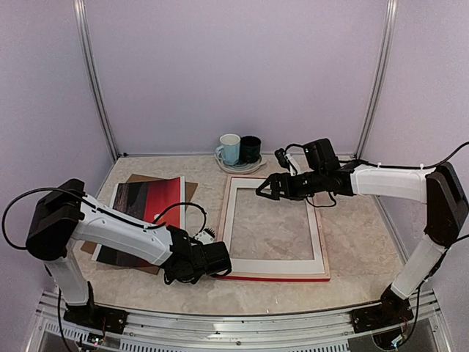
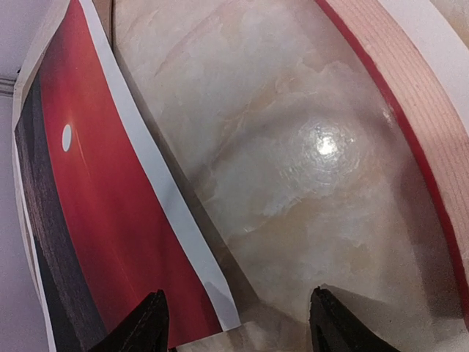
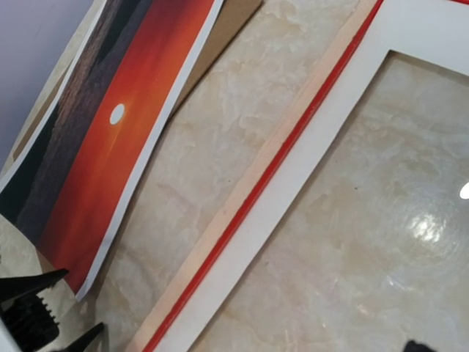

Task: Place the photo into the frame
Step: Pick up the photo from the backboard.

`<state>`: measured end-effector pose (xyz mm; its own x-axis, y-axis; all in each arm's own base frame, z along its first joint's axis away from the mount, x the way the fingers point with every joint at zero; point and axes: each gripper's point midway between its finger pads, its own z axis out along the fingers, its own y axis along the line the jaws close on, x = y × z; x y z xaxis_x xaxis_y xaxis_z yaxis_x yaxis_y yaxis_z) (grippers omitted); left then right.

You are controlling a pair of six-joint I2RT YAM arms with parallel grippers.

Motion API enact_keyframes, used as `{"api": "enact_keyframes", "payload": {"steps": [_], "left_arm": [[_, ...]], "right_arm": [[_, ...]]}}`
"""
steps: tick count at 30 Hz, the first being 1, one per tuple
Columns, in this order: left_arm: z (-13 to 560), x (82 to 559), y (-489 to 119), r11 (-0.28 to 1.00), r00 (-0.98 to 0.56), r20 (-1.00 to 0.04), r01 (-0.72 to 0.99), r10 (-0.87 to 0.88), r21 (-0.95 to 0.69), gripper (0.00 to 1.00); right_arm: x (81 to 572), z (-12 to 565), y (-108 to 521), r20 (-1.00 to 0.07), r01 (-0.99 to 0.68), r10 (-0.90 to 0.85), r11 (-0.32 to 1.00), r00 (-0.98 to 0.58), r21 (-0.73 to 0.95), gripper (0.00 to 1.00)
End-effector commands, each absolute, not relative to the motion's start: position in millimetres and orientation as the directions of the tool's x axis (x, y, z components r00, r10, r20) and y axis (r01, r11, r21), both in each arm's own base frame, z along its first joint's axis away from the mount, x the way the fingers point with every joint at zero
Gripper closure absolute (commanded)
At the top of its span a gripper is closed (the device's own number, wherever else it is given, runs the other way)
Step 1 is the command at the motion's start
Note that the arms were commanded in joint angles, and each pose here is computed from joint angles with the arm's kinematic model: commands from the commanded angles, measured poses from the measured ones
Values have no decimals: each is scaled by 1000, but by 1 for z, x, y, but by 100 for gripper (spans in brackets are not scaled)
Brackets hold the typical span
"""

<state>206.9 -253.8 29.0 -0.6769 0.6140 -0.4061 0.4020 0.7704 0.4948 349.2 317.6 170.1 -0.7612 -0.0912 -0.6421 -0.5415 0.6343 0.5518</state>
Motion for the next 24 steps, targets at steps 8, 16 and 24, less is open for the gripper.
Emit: {"api": "enact_keyframes", "payload": {"steps": [8,16,24], "left_arm": [[10,216,-232,736,-702,-358,351,616,579,34],[7,216,-225,710,-712,-320,349,626,612,34],[4,210,-219,689,-727,-276,356,629,632,35]], "right_arm": [[351,169,317,-649,-551,-84,618,-756,561,1],[350,167,316,-650,-551,-86,620,-755,558,1],[350,164,318,-645,-552,-89,614,-759,565,1]]}}
